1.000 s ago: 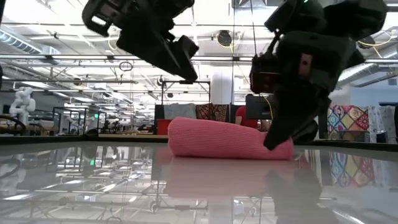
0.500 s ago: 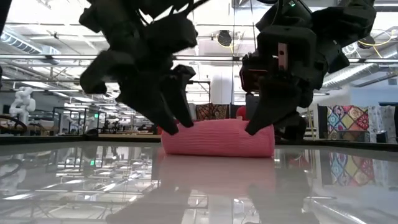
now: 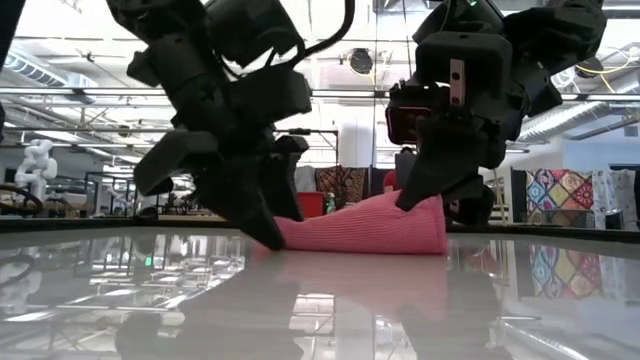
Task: Roll towel
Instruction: Fold the pink towel
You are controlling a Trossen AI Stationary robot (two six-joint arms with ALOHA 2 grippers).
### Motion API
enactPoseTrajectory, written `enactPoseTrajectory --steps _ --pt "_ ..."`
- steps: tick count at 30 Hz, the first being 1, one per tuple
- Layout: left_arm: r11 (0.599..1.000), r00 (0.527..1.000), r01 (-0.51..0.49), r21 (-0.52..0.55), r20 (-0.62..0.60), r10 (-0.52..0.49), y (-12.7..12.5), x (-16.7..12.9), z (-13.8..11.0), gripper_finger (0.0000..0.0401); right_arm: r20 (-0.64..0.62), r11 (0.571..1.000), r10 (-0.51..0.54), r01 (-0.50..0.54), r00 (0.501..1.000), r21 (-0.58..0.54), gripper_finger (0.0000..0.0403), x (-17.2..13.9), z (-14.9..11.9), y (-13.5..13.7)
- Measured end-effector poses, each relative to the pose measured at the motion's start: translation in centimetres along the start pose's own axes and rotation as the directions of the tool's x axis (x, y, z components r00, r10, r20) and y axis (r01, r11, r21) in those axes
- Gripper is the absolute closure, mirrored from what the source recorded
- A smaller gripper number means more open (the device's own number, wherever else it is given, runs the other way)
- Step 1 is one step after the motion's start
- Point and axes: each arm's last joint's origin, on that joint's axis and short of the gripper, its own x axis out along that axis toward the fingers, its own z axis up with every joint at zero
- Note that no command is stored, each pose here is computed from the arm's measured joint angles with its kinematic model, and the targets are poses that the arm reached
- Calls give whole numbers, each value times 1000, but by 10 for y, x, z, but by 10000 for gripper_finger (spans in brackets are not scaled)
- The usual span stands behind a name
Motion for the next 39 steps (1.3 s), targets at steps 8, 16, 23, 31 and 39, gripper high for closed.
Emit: enactPoseTrajectory --steps 8,16,23,31,39 --pt "994 994 109 -28 34 -108 5 9 -4 275 -31 998 24 -26 999 -60 376 1 -4 4" --pt "976 974 210 -62 98 -203 12 10 -1 386 -85 970 40 -59 996 -236 260 4 -22 18" --pt "878 888 446 -173 212 -409 27 8 -3 384 -44 901 -85 58 995 -431 188 -10 -51 41" --pt "762 800 594 -259 289 -525 42 10 -8 384 212 712 -219 305 952 -633 189 -30 -81 66" --pt "619 702 712 -332 310 -641 45 41 -3 384 258 636 -185 316 948 -704 190 -16 -94 72"
